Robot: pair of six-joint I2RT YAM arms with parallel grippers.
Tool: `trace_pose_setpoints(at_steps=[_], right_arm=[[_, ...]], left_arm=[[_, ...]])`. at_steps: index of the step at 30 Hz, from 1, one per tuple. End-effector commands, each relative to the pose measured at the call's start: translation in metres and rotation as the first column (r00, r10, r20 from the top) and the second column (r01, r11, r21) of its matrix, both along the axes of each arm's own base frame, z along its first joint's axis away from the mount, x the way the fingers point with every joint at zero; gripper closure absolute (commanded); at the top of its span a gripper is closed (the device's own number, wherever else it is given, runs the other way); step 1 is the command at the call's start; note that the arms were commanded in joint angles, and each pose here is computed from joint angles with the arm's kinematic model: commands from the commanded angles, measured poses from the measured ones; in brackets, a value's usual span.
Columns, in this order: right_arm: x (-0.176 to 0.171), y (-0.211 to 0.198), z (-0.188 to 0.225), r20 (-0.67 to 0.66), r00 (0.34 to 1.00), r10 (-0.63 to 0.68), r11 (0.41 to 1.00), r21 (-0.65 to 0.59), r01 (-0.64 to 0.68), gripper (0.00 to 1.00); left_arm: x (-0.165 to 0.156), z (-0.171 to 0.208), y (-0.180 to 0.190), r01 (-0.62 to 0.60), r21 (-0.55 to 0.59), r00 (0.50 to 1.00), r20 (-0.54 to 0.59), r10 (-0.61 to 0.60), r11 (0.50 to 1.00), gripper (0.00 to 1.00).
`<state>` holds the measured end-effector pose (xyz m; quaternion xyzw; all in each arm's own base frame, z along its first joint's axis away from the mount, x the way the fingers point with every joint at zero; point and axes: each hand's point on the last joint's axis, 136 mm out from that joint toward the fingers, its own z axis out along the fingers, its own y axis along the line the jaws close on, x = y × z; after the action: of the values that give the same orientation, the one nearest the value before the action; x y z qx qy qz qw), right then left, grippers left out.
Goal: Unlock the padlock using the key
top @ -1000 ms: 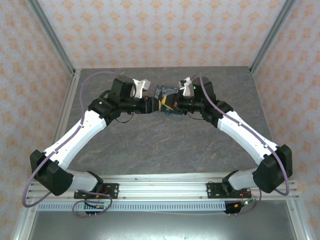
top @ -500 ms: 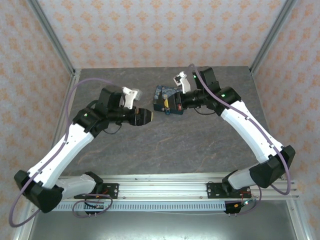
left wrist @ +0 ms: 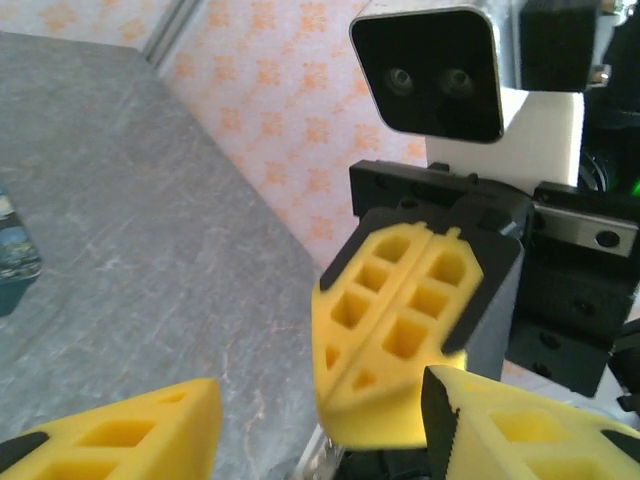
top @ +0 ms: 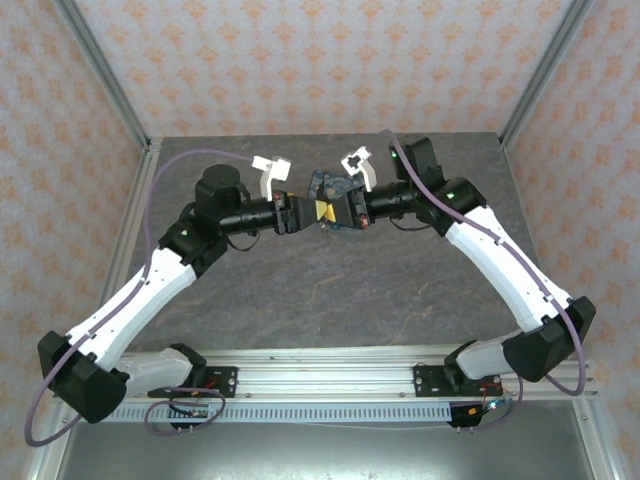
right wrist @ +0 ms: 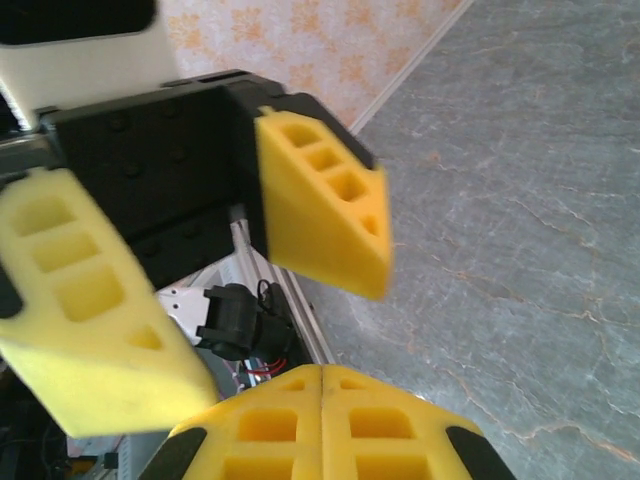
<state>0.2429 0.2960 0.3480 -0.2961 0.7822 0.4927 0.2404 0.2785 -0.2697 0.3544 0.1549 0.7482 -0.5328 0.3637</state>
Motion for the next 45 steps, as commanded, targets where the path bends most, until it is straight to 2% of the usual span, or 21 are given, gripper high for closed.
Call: trace_pose_setpoints(at_steps=[1, 10, 18, 27, 37, 43, 45], right_arm=[[0.001, 0.004, 0.032, 0.043, 0.998, 0.035, 0.995, 0.096, -0.039, 1.00], [0.018, -0.016, 0.043, 0.005, 0.999, -0.041, 0.986, 0.160, 0.039, 1.00], [0.014, -0.015, 0.043, -0.026, 0.999, -0.019, 0.983, 0.181, 0.023, 1.00], [0.009, -0.014, 0.040, -0.032, 0.999, -0.011, 0.982, 0.190, 0.017, 1.00], [0.008, -0.012, 0.041, -0.039, 0.999, -0.014, 0.980, 0.199, 0.021, 1.00], [0.012, -0.013, 0.037, -0.051, 0.997, -0.051, 0.980, 0.187, 0.059, 1.00], [0.014, -0.013, 0.036, -0.054, 0.997, -0.062, 0.980, 0.187, 0.071, 1.00]], left_arm=[[-0.003, 0.024, -0.008, 0.069, -0.101, 0.997, 0.028, -0.066, 0.992, 0.50], [0.000, 0.004, -0.003, 0.029, -0.092, 0.999, -0.035, -0.033, 0.995, 0.52], [-0.003, 0.012, -0.001, 0.029, -0.132, 0.999, -0.027, -0.033, 0.991, 0.54], [-0.010, 0.020, -0.002, 0.049, -0.149, 0.999, -0.015, -0.052, 0.988, 0.68], [-0.014, 0.013, -0.012, 0.078, -0.130, 0.996, -0.037, -0.084, 0.988, 0.72], [-0.015, 0.006, -0.012, 0.081, -0.106, 0.994, -0.057, -0.088, 0.991, 0.82], [-0.017, 0.006, -0.011, 0.084, -0.103, 0.994, -0.061, -0.091, 0.991, 0.89]])
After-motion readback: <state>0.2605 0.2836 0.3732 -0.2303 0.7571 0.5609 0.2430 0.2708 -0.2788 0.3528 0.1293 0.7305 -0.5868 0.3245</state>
